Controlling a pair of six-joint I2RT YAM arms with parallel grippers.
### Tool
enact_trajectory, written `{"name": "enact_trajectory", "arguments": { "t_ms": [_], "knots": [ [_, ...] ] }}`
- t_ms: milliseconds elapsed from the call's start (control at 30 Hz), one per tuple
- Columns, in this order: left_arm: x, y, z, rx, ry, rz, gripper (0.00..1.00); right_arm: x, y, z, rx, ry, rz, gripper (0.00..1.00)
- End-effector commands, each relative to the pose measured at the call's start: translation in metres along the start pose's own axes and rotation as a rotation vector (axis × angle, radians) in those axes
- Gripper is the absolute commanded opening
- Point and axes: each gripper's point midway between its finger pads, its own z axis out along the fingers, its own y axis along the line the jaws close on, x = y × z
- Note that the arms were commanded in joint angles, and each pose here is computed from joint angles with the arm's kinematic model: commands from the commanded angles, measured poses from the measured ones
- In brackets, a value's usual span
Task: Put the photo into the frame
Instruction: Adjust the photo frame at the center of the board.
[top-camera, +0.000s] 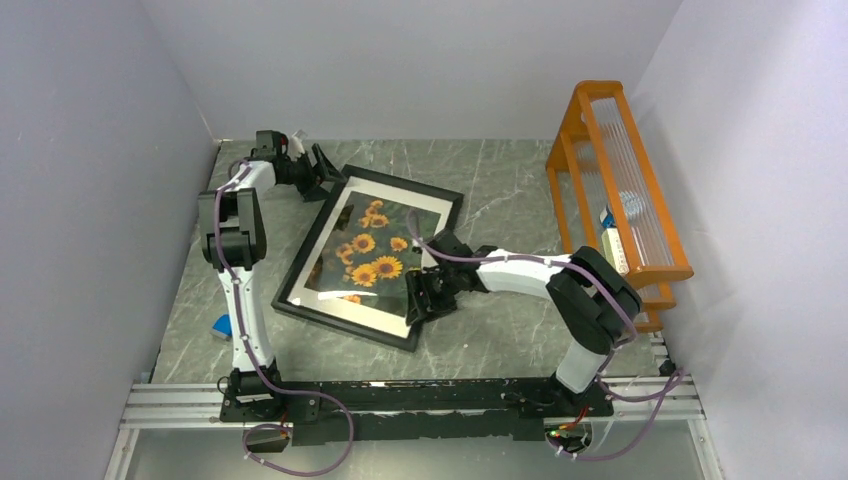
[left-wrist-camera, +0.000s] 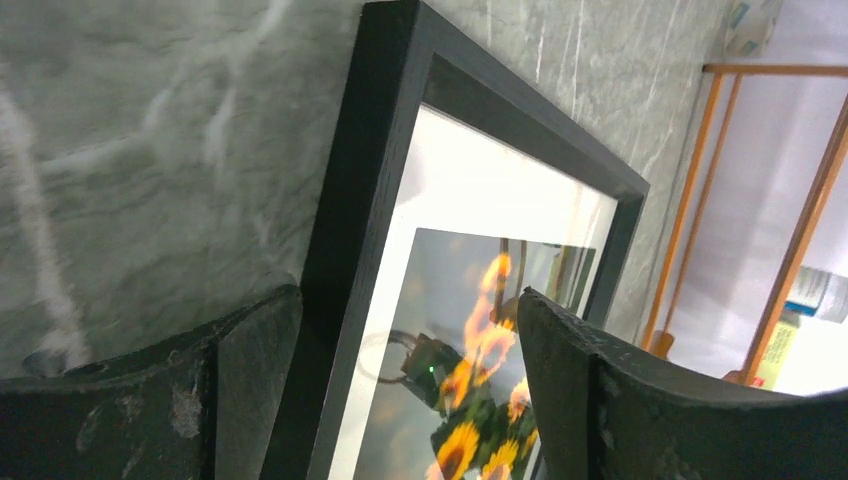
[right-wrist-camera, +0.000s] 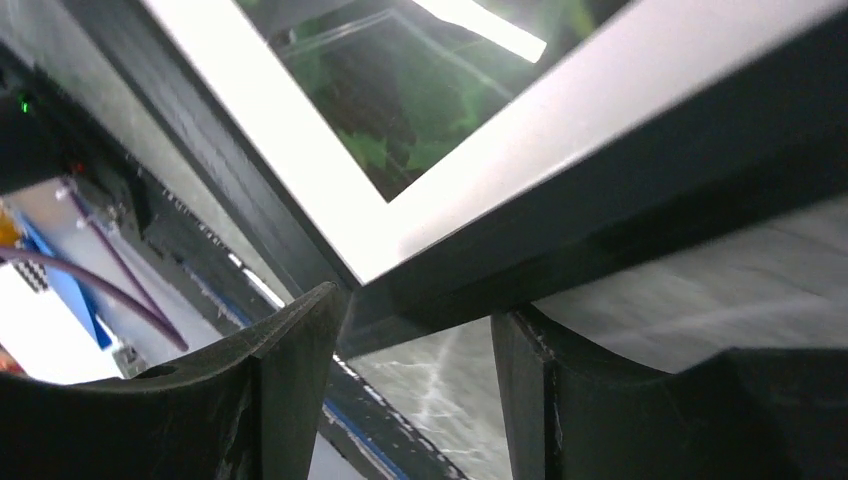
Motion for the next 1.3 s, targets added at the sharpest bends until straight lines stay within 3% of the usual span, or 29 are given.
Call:
{"name": "enact_trajectory", "arguments": {
  "t_ms": [0, 167, 333, 567, 700, 933, 1100, 1267],
  "knots": [
    [0.079, -0.026, 0.034, 0.044, 0.234, 0.020, 0.86, -0.021, 0.056, 0.021, -0.132, -0.051, -0.184, 0.61],
    [0.094, -0.042, 0.045, 0.070, 0.281, 0.056, 0.88, -0.042, 0.075, 0.031, -0.093, -0.073, -0.224, 0.61],
    [0.063, -0.050, 0.030, -0.022, 0.196, 0.100, 0.92, -0.055, 0.071, 0.028, -0.020, -0.098, -0.196, 0.62],
    [-0.012, -0.061, -0.048, -0.120, -0.048, 0.108, 0.94, -0.073, 0.070, -0.025, 0.073, -0.247, -0.203, 0.64],
    [-0.019, -0.054, -0.104, -0.292, -0.148, 0.062, 0.94, -0.118, 0.048, -0.069, 0.172, -0.436, -0.163, 0.64],
    [0.049, 0.010, -0.198, -0.737, -0.242, -0.238, 0.94, -0.202, -0.047, -0.121, 0.396, -0.608, 0.052, 0.66],
    [0.124, 0.038, -0.215, -0.784, -0.233, -0.378, 0.94, -0.232, -0.103, -0.126, 0.512, -0.588, 0.176, 0.75],
    [0.177, 0.062, -0.221, -0.823, -0.176, -0.447, 0.94, -0.247, -0.127, -0.110, 0.380, -0.519, 0.258, 0.75]
  ]
}}
